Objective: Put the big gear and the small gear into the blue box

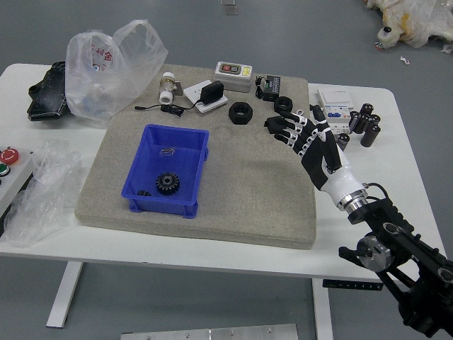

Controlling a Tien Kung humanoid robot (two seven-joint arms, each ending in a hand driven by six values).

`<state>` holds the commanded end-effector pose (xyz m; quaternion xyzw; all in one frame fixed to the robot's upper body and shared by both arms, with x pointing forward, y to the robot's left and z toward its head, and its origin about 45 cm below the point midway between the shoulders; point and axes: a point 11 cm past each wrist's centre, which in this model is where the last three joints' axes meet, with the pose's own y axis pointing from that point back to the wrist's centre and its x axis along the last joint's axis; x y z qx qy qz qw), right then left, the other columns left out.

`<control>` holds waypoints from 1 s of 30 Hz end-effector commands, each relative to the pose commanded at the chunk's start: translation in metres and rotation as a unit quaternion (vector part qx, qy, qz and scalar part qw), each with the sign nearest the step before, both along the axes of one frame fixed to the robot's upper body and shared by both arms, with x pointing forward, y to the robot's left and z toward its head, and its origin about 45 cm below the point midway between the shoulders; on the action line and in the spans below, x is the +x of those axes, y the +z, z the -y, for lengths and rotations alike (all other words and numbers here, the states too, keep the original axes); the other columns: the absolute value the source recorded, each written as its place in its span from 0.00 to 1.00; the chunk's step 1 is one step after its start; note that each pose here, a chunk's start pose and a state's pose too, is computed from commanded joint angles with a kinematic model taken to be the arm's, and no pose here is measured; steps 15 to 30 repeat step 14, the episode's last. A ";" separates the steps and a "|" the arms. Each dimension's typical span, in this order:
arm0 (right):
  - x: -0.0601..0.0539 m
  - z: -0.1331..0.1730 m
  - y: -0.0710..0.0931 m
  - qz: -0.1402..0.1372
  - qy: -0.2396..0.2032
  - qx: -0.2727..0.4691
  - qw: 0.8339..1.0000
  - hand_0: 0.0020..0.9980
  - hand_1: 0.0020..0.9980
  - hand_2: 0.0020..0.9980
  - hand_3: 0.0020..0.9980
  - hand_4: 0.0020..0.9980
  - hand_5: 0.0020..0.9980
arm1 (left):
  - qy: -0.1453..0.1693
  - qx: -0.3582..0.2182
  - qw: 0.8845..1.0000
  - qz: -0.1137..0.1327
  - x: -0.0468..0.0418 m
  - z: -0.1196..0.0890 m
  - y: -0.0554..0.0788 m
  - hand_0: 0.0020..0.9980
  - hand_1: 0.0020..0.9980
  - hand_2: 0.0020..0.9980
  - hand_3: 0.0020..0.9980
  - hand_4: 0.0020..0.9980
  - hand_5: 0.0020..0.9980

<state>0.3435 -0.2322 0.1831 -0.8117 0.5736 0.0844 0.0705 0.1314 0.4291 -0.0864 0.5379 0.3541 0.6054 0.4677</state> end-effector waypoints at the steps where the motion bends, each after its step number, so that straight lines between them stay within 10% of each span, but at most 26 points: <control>1: 0.000 0.000 0.000 -0.001 0.000 0.000 1.000 0.85 0.76 0.78 0.76 0.97 0.97 | 0.000 0.000 1.000 0.000 0.0000 0.000 0.000 0.58 0.54 0.53 0.64 0.66 0.16; 30: -0.001 0.001 -0.003 -0.007 0.002 -0.003 1.000 0.85 0.77 0.78 0.76 0.97 0.96 | 0.000 -0.004 1.000 -0.002 -0.0006 0.003 -0.001 0.58 0.54 0.53 0.64 0.66 0.16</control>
